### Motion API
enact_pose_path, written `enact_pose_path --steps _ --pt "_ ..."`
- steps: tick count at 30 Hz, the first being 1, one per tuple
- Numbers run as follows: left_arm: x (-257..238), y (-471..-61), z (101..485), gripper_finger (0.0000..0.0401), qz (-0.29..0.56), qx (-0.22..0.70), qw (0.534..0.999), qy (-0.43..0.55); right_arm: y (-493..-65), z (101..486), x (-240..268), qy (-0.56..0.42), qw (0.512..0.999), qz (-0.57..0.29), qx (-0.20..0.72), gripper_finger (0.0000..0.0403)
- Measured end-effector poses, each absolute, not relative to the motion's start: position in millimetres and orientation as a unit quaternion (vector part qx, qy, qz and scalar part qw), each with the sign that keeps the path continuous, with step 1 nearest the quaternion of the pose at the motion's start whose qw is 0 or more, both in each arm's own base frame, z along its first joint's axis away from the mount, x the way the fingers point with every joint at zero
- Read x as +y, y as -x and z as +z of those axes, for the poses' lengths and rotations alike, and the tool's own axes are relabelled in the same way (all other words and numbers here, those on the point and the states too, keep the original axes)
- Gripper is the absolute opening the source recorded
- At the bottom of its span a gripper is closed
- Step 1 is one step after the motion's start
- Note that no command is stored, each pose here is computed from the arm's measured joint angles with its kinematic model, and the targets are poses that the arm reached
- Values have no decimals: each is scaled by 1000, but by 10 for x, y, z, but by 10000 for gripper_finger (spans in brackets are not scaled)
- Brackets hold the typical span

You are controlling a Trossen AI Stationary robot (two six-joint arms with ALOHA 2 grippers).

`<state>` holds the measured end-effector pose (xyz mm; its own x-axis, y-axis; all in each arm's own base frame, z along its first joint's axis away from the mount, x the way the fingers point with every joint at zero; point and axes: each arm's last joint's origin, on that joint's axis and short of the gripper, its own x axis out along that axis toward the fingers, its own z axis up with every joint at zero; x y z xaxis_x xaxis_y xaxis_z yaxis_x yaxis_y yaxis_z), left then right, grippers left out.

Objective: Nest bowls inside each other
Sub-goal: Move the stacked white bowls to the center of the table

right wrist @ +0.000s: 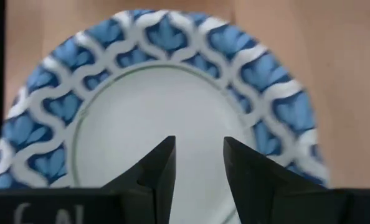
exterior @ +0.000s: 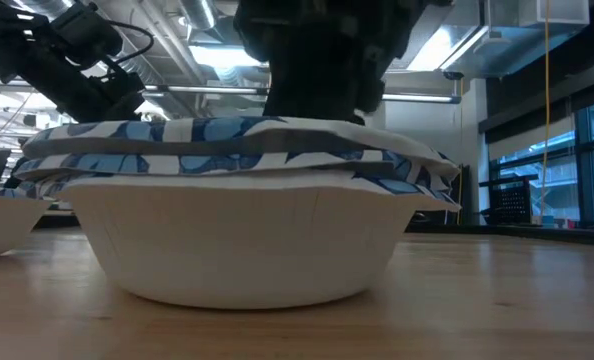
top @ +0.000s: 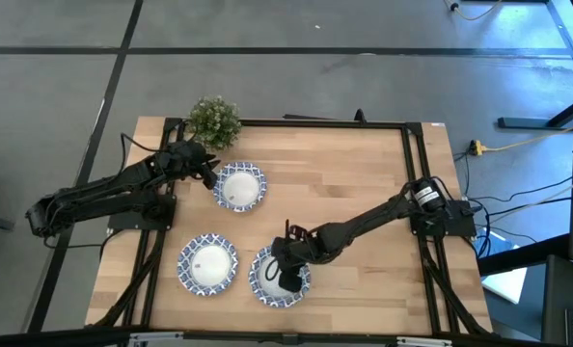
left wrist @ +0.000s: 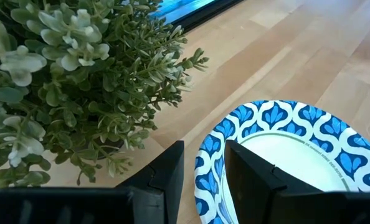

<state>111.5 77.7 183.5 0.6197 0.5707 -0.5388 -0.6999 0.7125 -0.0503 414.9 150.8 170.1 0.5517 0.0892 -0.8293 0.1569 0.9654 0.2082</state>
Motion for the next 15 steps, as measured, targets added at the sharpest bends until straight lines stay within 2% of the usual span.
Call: enact_pose_path --steps 15 --pt "777 -1115 1835 110 356 251 891 127 -4157 1613 1351 -142 858 -8 493 136"
